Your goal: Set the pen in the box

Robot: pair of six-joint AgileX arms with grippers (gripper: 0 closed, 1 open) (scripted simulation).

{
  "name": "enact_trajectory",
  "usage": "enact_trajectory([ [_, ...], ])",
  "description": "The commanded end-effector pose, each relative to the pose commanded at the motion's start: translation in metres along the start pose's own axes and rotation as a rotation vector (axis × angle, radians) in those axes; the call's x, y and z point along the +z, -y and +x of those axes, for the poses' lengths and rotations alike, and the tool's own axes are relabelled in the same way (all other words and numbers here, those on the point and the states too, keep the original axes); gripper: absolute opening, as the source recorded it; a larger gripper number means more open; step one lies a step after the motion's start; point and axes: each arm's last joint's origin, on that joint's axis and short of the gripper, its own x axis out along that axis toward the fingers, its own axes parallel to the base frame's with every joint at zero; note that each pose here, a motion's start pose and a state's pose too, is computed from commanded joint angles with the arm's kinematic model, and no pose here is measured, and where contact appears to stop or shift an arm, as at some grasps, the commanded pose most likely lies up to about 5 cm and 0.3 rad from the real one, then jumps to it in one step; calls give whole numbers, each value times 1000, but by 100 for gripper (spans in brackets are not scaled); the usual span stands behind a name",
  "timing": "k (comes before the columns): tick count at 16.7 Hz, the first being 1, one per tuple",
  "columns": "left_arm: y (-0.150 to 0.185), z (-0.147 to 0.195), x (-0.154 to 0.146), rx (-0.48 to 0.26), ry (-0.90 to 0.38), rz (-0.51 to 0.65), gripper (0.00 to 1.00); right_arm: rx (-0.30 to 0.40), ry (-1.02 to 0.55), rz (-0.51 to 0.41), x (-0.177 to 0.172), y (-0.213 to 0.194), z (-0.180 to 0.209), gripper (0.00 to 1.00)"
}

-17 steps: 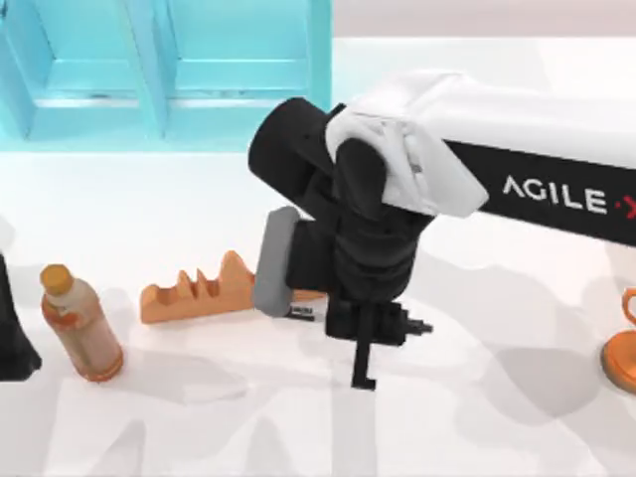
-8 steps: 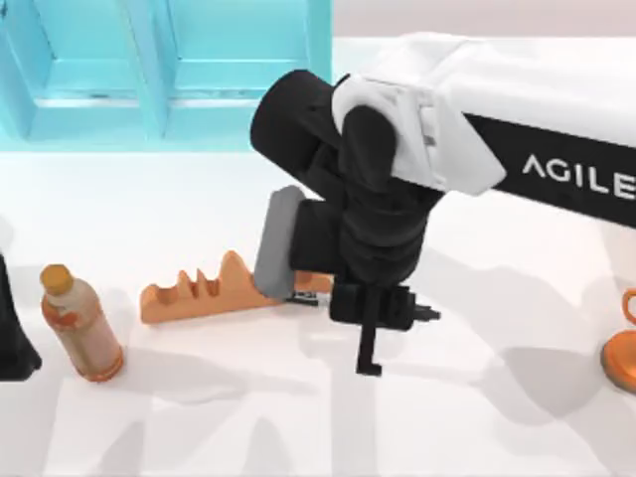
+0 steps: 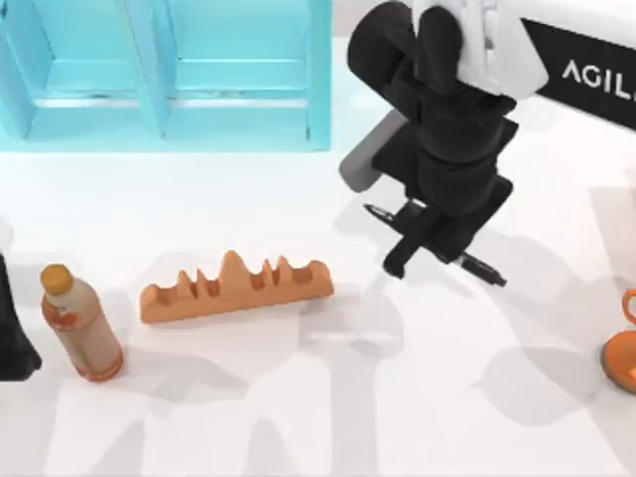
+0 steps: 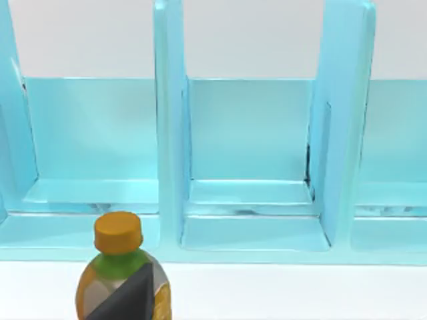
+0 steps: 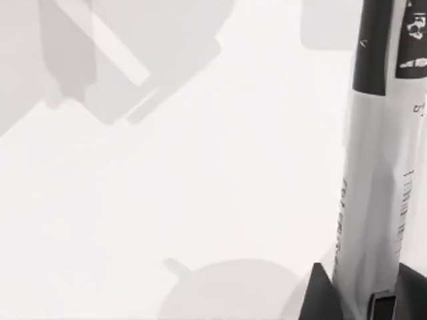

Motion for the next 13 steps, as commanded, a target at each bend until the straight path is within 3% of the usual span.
enact_trajectory([
  [7, 0, 0, 0, 0, 0, 0, 100, 11, -99, 579, -29, 96, 7, 0],
  [13, 0, 0, 0, 0, 0, 0, 100, 16, -186, 1070, -74, 171, 13, 0],
])
